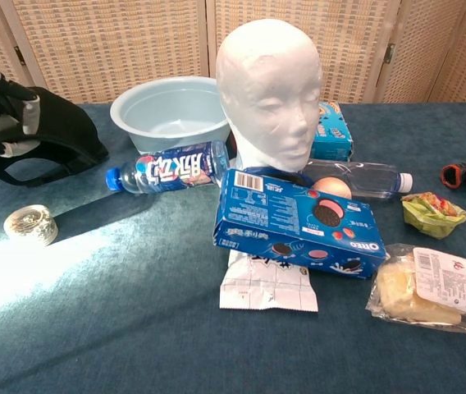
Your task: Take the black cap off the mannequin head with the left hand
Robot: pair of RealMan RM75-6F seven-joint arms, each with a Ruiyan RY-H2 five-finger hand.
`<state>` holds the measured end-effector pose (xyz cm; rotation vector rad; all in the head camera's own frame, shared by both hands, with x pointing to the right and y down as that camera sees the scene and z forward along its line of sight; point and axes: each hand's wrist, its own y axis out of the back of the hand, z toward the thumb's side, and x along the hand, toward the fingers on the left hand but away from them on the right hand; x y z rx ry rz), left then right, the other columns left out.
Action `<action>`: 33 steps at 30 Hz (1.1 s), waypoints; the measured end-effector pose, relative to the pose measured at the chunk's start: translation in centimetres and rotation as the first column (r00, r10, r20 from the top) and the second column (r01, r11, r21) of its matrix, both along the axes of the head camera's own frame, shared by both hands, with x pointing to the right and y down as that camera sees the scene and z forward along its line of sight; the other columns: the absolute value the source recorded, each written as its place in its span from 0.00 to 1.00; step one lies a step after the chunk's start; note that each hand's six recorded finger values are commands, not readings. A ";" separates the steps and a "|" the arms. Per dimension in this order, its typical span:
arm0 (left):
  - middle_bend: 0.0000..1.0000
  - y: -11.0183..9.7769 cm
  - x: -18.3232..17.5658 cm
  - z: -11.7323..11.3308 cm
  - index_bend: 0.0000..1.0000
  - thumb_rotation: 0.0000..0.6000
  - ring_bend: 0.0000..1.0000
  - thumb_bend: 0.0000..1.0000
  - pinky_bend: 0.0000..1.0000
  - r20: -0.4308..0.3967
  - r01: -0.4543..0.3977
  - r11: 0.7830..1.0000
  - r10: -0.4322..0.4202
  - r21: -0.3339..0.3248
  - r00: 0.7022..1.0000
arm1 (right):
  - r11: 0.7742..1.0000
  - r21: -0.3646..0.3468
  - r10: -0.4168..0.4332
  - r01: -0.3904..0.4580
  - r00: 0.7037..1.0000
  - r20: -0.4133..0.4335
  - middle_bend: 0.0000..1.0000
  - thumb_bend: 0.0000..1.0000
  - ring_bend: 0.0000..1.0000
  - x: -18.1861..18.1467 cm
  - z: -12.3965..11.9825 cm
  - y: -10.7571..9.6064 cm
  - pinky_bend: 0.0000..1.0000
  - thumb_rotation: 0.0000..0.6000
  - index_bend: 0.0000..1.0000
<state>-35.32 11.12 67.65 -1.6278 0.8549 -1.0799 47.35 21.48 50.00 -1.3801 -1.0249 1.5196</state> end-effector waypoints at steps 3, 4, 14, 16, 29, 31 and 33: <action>1.00 0.4 0.4 1.0 0.39 1.00 1.00 0.27 1.00 0.033 0.007 0.999 -0.005 -0.049 0.999 | 1.000 -0.001 0.006 -0.006 1.000 0.000 0.31 0.26 0.25 0.2 0.0 0.1 0.31 1.00 0.22; 1.00 0.5 0.6 1.3 0.36 1.00 1.00 0.27 1.00 0.049 0.012 0.998 -0.009 -0.068 0.999 | 1.000 -0.002 0.007 -0.007 1.000 -0.001 0.31 0.26 0.25 0.2 0.1 0.2 0.31 1.00 0.22; 0.93 2.1 1.4 1.2 0.10 1.00 0.97 0.17 1.00 0.221 0.080 0.975 -0.033 -0.208 0.975 | 1.000 -0.005 0.014 -0.014 1.000 0.001 0.31 0.26 0.25 0.6 0.4 0.3 0.31 1.00 0.22; 0.92 2.5 1.4 0.8 0.05 1.00 0.96 0.14 1.00 0.259 0.098 0.966 -0.034 -0.238 0.965 | 1.000 -0.003 0.011 -0.011 1.000 0.004 0.31 0.26 0.25 0.6 0.4 0.2 0.31 1.00 0.22; 0.84 4.4 0.0 -2.5 0.00 1.00 0.90 0.11 1.00 0.365 0.201 0.931 -0.080 -0.305 0.927 | 1.000 -0.002 0.008 -0.008 1.000 0.014 0.31 0.26 0.25 0.6 0.8 0.2 0.31 1.00 0.22; 0.80 4.3 -0.2 -3.2 0.02 1.00 0.85 0.11 1.00 0.345 0.208 0.937 -0.103 -0.282 0.933 | 1.000 -0.007 0.007 -0.007 1.000 0.013 0.31 0.25 0.25 0.6 0.8 0.3 0.31 1.00 0.22; 0.77 4.2 -0.4 -3.9 0.08 1.00 0.79 0.11 1.00 0.317 0.219 0.941 -0.131 -0.258 0.939 | 1.000 -0.012 0.003 -0.003 1.000 0.014 0.31 0.26 0.25 0.6 0.9 0.3 0.31 1.00 0.22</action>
